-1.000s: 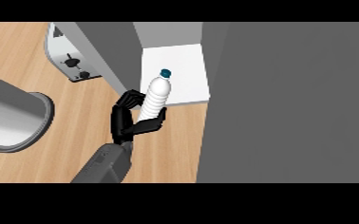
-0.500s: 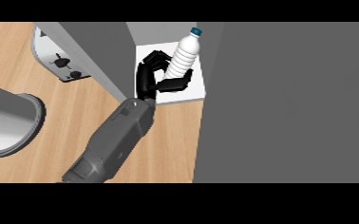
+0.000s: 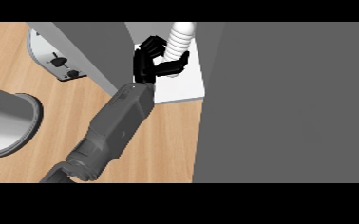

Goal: Pick up the bottled water, place it into the cabinet and close the cabinet

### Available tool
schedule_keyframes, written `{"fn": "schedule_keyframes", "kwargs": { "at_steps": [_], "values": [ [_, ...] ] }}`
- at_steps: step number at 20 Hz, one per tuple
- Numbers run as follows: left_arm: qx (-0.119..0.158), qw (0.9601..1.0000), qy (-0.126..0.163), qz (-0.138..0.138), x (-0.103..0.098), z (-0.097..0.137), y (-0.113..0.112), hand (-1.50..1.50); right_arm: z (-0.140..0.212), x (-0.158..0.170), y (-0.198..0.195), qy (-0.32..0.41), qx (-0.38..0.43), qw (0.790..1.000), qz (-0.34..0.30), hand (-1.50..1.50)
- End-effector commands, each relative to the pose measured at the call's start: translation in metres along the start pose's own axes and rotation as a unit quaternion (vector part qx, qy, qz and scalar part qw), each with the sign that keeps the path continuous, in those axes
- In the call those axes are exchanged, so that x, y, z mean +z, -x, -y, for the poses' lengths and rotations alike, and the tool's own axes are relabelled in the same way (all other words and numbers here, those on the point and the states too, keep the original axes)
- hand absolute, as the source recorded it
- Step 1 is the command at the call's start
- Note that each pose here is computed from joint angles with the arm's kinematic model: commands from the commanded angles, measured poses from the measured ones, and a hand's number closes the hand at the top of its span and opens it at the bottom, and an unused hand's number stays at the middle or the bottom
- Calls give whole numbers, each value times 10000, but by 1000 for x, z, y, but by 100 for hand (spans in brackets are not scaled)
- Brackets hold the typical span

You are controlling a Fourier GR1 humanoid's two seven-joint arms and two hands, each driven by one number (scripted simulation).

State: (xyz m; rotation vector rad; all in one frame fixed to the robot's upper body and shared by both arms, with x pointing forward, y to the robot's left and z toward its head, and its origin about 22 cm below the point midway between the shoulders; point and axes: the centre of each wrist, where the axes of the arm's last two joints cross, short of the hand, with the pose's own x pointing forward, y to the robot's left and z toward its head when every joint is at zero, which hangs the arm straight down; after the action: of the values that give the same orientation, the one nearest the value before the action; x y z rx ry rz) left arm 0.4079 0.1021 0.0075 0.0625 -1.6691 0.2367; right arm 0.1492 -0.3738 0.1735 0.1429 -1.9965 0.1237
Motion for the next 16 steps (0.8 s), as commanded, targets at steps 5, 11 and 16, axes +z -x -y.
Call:
{"fn": "schedule_keyframes", "kwargs": {
  "at_steps": [5, 11, 16],
  "values": [
    [21, 9999, -29, 125, -7, -2, 1, 150, 9, -4, 0, -22, 0, 10000, -4, -150],
    [-39, 9998, -181, 85, -16, 4, -9, -150, 4, 5, 6, -75, -64, 9999, 64, -150],
    [-215, 9993, -180, 245, -15, -2, -3, -150, 3, -1, -2, -129, -58, 9998, 158, -150]
  ]
}}
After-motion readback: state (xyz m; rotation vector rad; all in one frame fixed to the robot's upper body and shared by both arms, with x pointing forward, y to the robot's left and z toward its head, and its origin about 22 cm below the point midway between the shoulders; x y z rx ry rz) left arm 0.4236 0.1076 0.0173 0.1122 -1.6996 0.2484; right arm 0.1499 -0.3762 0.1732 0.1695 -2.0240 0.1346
